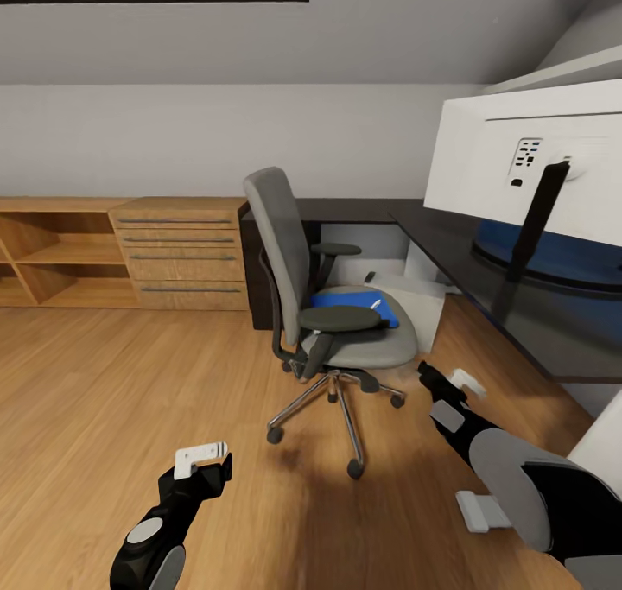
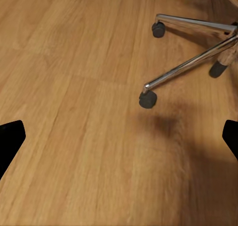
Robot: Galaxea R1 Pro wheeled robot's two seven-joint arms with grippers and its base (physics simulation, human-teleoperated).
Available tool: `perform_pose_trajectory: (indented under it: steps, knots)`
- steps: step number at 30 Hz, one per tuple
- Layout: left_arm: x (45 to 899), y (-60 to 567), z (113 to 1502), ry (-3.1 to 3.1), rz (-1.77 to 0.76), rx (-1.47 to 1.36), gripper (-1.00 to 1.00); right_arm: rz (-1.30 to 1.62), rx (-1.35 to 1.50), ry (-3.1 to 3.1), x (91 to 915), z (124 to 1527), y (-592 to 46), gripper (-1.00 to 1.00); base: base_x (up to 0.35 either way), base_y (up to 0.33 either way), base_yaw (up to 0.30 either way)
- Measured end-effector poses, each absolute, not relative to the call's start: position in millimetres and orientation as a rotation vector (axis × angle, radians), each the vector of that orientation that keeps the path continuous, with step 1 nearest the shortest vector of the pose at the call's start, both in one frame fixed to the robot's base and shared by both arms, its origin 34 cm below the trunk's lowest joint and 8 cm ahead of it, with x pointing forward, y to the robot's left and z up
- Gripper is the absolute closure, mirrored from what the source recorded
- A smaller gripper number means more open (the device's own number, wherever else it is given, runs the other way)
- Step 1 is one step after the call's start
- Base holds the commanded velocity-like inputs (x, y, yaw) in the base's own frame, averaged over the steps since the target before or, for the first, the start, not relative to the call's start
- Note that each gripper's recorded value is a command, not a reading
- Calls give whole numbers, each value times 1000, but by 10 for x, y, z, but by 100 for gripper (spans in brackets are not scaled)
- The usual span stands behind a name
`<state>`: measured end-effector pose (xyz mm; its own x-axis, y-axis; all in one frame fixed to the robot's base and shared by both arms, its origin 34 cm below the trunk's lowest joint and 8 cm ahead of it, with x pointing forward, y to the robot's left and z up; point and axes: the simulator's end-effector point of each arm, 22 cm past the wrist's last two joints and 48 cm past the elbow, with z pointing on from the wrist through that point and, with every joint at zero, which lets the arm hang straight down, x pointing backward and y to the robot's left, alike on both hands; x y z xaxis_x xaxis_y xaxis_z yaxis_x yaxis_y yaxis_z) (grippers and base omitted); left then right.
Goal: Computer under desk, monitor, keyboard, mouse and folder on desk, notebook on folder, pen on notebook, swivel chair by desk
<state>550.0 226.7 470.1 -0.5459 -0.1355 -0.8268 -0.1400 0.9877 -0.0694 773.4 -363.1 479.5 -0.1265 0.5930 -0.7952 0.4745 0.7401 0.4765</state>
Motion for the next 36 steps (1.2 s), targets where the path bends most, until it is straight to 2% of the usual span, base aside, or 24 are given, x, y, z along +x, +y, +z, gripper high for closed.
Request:
perform_pose_trajectory:
  steps: [9,19,36]
  knots:
    - [5493,2270,4676,2160,8,-192,-100,206,1009,1718,7762,4862,-3864,-100,133,0,0]
    - [5492,2272,4673,2160,9,-191,-100,218,1020,1710,7779,4890,-3884,-100,118,0,0]
    - [5491,2271,4671,2161,8,-192,-100,210,1024,1702,7770,4906,-3954,-100,229,0,0]
